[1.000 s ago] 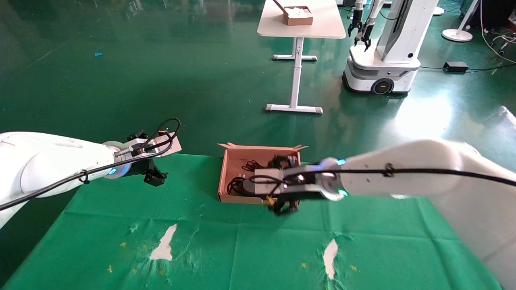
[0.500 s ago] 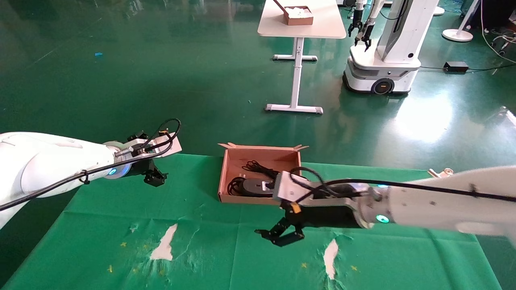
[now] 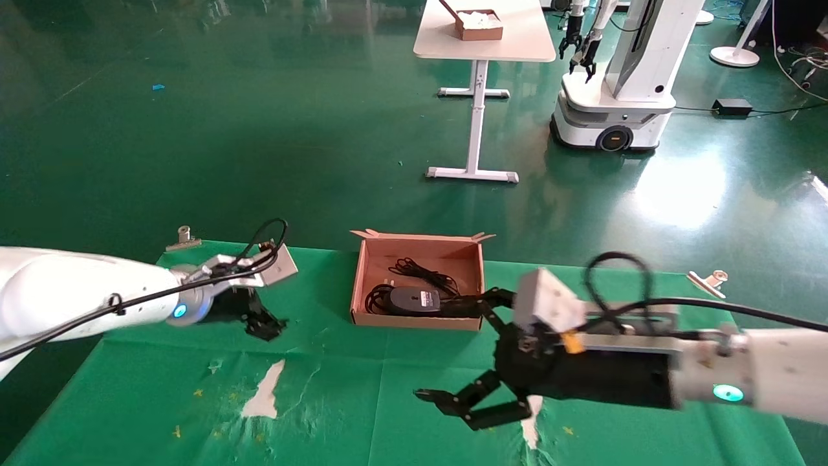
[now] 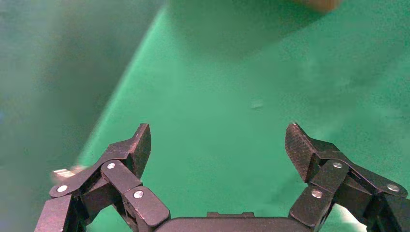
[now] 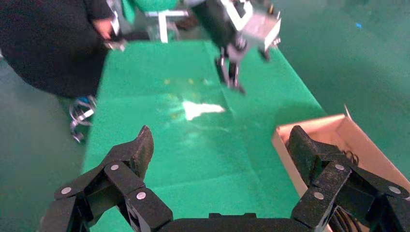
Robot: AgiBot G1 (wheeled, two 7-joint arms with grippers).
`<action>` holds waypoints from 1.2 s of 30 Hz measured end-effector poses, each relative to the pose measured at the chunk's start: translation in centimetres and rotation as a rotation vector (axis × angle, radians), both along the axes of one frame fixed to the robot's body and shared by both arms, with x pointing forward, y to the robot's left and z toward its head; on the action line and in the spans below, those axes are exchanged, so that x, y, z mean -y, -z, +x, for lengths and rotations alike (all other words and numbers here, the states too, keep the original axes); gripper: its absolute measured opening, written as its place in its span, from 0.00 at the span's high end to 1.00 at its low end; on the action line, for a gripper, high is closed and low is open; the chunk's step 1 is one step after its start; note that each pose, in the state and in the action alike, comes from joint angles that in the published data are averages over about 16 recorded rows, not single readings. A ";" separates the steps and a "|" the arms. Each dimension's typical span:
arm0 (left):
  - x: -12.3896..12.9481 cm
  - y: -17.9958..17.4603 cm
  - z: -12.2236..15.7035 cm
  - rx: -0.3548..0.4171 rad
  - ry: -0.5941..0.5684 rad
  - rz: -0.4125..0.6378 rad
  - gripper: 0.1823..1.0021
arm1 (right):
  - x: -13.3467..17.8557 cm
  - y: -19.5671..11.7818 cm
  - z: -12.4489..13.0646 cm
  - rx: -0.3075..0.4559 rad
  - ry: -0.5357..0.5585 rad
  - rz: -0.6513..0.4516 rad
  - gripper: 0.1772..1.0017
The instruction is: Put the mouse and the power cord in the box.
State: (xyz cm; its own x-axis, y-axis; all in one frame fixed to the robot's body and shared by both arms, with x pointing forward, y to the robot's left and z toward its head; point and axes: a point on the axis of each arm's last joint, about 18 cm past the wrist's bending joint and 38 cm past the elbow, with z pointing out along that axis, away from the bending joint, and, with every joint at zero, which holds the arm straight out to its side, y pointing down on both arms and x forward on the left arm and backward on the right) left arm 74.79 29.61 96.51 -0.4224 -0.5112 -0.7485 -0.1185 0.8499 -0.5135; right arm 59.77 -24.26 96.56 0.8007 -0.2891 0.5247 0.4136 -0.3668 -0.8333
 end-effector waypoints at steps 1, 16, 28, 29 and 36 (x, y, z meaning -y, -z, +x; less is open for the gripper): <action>0.1 0.5 -0.3 -0.016 0.013 -0.024 0.00 | 0.3 -0.1 -0.5 -0.004 -0.011 0.014 0.00; 2.1 4.2 -5.7 -0.189 0.259 -0.358 0.00 | 4.8 -2.0 -9.3 -0.015 -0.182 0.155 0.00; 2.5 3.2 -11.6 -0.213 0.509 -0.554 0.00 | 5.9 -2.7 -12.2 -0.008 -0.238 0.173 0.00; 2.4 3.1 -12.1 -0.211 0.531 -0.567 0.00 | 5.9 -2.7 -12.2 -0.008 -0.238 0.173 0.00; 1.9 1.4 -16.3 -0.176 0.693 -0.635 0.00 | 5.9 -2.7 -12.2 -0.008 -0.238 0.173 0.00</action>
State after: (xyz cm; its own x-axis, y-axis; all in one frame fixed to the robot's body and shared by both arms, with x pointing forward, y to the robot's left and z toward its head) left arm 58.52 27.69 95.09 -0.8636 -0.3943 -0.3142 0.1868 0.3286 -0.9258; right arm 47.54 -30.21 99.21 0.8605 -0.1774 0.4776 0.4645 -0.1120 -0.8785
